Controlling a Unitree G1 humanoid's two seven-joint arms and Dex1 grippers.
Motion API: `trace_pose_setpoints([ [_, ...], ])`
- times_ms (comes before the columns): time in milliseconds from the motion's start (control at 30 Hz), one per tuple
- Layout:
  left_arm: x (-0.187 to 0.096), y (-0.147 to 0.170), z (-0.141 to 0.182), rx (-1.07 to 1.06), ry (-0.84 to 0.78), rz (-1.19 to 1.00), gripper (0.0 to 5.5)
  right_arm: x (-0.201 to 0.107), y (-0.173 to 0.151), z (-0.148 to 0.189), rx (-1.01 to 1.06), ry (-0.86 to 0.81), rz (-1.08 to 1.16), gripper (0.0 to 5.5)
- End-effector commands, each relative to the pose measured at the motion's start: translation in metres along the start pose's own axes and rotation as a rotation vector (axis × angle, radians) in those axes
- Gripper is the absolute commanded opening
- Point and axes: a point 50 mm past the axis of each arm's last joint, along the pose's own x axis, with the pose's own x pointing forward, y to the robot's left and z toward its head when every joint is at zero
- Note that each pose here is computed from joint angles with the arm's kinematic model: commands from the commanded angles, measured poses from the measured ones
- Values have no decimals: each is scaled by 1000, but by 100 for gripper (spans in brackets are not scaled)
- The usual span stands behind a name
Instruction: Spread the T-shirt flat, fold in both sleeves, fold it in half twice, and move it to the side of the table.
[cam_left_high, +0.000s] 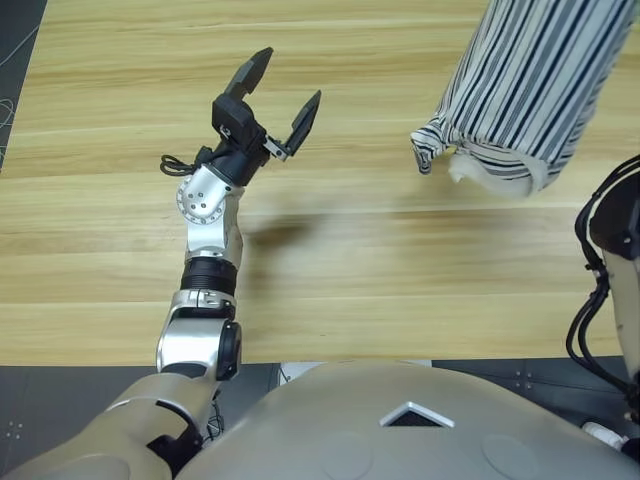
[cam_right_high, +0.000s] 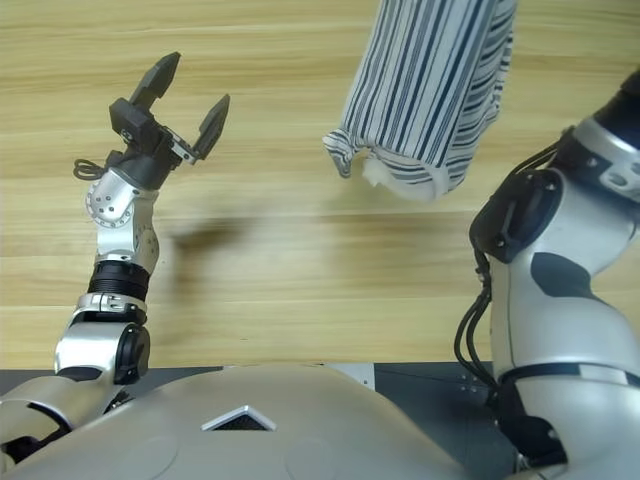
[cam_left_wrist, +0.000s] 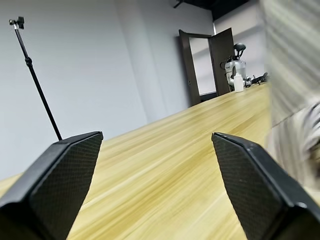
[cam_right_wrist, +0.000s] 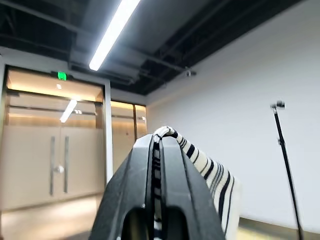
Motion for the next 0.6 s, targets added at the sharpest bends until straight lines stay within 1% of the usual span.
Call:
trace_pose_setpoints([
  [33, -12, -10, -2, -21, 40, -16, 408, -12, -40, -113, -42, 349, -235, 14],
  [67, -14, -12, -2, -26, 47, -19, 408, -24, -50, -145, -111, 480, -301, 14],
  [133, -19, -16, 1, -30, 55, -25, 408, -46, -60, -184, -193, 662, -384, 14],
  [200, -23, -18, 3, -33, 64, -29, 408, -70, -63, -212, -272, 820, -466, 14],
  [233, -25, -18, 5, -32, 69, -29, 408, -79, -64, -221, -319, 876, -498, 32],
  [333, -32, -16, 8, -31, 92, -25, 408, -92, -66, -230, -548, 1002, -536, 86],
  [400, -35, -14, 9, -31, 106, -22, 408, -93, -70, -227, -646, 1023, -565, 120],
  [500, -39, -12, 9, -31, 121, -12, 408, -91, -74, -221, -720, 1036, -594, 173],
  [600, -39, -12, 9, -32, 124, -12, 408, -92, -76, -219, -744, 1051, -606, 217],
])
